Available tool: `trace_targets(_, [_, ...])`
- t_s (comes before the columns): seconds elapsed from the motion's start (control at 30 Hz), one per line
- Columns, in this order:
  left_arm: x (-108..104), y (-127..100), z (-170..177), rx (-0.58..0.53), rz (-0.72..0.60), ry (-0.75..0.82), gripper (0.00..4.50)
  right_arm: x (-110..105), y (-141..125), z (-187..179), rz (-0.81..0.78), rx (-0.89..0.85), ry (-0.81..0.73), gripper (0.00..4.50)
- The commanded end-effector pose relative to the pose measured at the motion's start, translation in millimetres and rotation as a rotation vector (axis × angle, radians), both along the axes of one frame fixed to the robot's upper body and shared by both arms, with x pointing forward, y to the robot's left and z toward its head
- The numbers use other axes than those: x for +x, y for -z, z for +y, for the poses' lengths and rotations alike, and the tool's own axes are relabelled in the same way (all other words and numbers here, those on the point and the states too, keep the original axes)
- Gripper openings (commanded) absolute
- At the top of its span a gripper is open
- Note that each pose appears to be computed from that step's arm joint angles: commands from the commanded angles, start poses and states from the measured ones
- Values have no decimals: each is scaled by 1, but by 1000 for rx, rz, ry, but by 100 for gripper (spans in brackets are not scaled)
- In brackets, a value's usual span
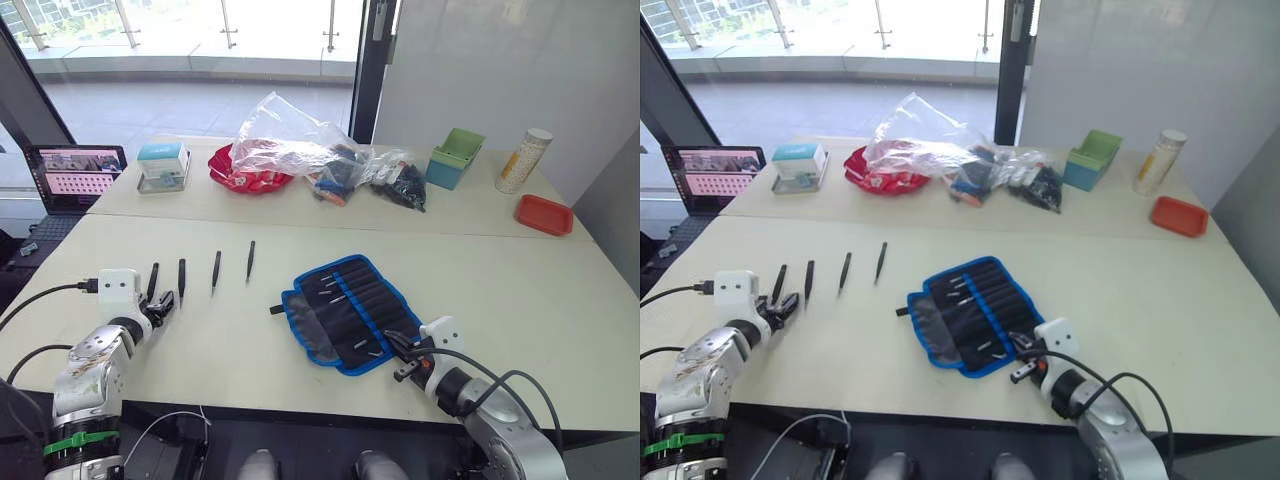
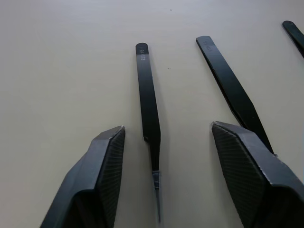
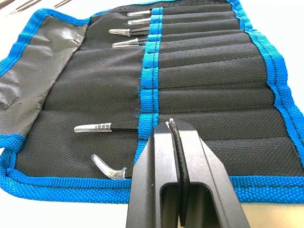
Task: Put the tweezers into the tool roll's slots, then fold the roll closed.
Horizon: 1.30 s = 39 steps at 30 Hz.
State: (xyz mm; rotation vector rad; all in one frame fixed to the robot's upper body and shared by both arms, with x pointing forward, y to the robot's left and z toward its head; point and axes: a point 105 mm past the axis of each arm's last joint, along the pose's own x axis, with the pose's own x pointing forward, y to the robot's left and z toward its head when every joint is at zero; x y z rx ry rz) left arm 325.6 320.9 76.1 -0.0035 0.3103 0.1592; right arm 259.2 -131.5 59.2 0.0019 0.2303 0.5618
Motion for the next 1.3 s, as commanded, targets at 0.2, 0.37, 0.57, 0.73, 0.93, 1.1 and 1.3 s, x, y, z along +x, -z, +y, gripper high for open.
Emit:
trace_targets(0.2, [-4,28,2,-69,82,-34,2,-3,8,1,43,-9,-5,0])
trace_targets(0.37, [5,8,2,-76,-16,-11,2,-3,9,1,45,-22,-13,0])
trace_targets(0.57, [17,-85,0,48,-289,92,2,-5,10,2,51,-31,-19,0])
trace_targets(0.73, [30,-145,-57,-11,-431,338,2,-2,11,2,49,-38,-21,0])
trace_targets(0.93, [28,-131,-177,-91,-197,808,2,3,9,3,41,-58,-42,0])
trace_targets(1.1, [-2,-85,-229,-42,156,1083,2,6,8,3,29,-70,-44,0])
trace_targets(1.3, [-22,-78,-238,44,347,1216,2,7,7,0,19,-82,-30,0])
